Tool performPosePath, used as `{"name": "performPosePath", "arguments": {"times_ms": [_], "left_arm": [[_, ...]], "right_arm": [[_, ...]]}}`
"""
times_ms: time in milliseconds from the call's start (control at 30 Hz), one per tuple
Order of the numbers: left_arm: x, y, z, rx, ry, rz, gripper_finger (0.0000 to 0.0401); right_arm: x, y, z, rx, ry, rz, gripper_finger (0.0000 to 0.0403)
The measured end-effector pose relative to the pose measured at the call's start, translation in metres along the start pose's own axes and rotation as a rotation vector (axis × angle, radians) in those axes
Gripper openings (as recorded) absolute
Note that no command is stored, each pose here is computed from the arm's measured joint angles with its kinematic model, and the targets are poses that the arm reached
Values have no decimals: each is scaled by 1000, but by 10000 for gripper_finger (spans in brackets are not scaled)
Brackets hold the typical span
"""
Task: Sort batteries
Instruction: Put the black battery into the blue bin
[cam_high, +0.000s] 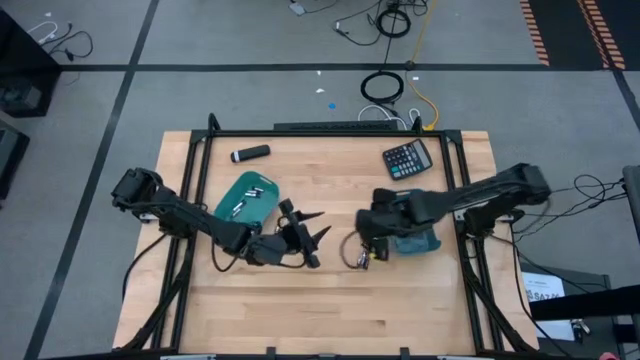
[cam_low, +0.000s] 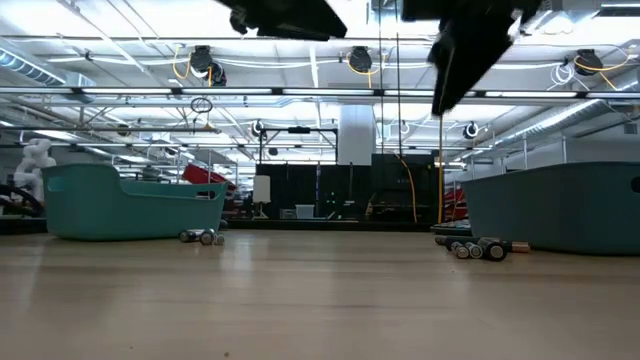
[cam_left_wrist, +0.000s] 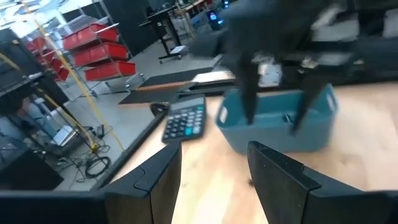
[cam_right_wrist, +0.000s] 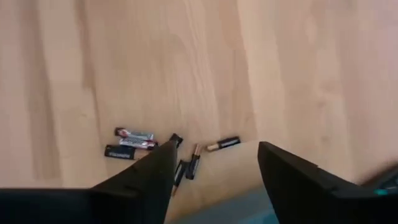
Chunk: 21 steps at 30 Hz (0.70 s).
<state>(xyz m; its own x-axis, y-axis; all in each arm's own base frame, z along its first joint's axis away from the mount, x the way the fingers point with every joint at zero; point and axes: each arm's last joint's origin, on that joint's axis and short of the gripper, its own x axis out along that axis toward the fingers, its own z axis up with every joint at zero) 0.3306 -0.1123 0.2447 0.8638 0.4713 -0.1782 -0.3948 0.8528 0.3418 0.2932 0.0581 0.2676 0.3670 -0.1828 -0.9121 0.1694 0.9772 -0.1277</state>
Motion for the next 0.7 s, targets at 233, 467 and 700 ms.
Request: {"name": "performPosePath", "arguments": {"times_ms": [233,467,700], "left_arm": [[-15,-15,-23,-76,18,-37,194],[-30,-23,-36,-120,27,-12,194],[-36,-26,-38,-121,22,6,194]], "right_arm": [[53,-6,14,89,137,104,194],[91,-26,13,222,287,75,187],[105,-40,12,317,352,67,187]]}}
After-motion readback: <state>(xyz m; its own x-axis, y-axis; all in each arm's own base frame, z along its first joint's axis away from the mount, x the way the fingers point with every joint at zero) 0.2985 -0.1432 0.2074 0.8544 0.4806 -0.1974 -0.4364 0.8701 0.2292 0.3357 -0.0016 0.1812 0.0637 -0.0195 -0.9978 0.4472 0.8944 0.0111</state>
